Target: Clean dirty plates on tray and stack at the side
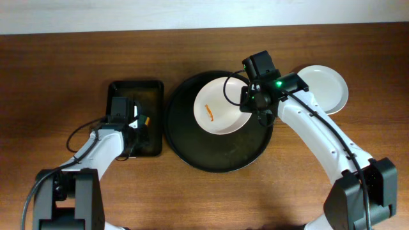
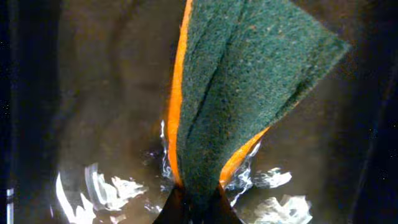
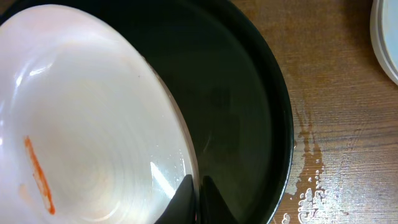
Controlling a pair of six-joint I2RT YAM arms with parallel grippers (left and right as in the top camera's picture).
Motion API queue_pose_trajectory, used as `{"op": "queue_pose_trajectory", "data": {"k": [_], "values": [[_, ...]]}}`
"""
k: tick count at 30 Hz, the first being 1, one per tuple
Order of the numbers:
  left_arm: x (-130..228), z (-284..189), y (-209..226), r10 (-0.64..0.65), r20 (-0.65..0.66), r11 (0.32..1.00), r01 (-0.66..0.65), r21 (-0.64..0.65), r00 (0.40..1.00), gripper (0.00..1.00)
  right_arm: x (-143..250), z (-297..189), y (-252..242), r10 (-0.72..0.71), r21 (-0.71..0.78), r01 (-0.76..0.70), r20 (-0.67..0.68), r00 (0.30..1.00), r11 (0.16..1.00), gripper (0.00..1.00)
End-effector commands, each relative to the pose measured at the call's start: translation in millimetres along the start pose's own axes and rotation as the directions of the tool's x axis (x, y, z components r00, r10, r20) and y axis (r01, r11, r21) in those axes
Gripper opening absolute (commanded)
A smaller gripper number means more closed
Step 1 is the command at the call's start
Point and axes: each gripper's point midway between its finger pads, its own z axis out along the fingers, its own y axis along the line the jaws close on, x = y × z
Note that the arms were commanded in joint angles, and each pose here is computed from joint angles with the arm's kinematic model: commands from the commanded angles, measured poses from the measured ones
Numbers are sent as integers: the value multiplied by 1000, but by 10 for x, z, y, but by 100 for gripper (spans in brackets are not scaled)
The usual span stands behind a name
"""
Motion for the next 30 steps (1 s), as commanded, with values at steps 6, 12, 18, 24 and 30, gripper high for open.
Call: {"op": "queue_pose_trajectory", "data": {"k": [6,12,18,24,30], "values": [[-453,-422,88,-4,112,998,11,-61,994,99,11,10,24,-3,-4,3,-1,1000,1000,4],[-433,-75,62,-1,76,998,6,-66,997,97,-4,10,32,-2,-8,2,6,1000,1000,4],[-171,291,6,6,-51,999,-8,-41,999,59,-18,10,39,-2,-11,2,11,1000,1000,4],[-514,-175,223,4,44,986,3,-170,999,0,-25,10,31,-37,-5,37,15,999,999,4],[-628,-898,-401,195,154,944,-228,238,969,0,-6,-306,-215,-126,134,117,60,990,984,4]]}}
